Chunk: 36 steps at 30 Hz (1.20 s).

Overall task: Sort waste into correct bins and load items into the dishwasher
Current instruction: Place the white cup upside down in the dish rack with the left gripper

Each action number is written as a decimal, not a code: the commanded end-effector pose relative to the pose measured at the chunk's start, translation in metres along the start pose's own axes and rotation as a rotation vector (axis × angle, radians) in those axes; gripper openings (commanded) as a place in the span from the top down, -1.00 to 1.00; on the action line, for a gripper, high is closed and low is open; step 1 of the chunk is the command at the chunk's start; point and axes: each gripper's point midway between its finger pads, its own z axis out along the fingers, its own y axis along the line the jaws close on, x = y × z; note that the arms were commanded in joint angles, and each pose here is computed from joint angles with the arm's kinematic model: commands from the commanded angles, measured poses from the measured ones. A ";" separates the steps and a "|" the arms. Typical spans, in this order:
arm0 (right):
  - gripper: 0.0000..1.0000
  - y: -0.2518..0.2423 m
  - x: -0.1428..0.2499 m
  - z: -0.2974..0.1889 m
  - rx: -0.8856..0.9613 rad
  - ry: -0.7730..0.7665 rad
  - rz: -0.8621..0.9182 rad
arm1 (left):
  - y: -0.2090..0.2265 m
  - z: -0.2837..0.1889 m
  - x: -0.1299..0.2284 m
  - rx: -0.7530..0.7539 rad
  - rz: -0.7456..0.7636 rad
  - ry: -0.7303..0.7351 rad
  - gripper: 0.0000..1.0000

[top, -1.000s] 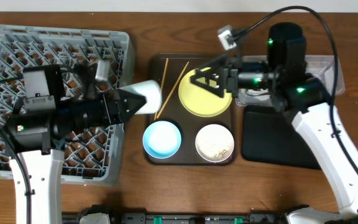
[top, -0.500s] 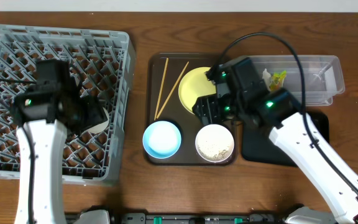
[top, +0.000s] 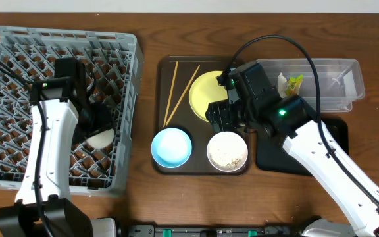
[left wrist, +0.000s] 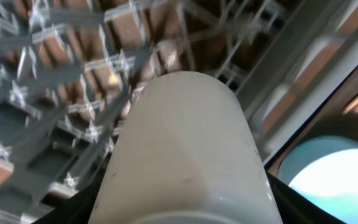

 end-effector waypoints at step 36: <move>-0.47 0.003 0.002 0.000 0.004 0.004 -0.052 | 0.024 -0.037 0.047 0.082 -0.158 0.008 -0.83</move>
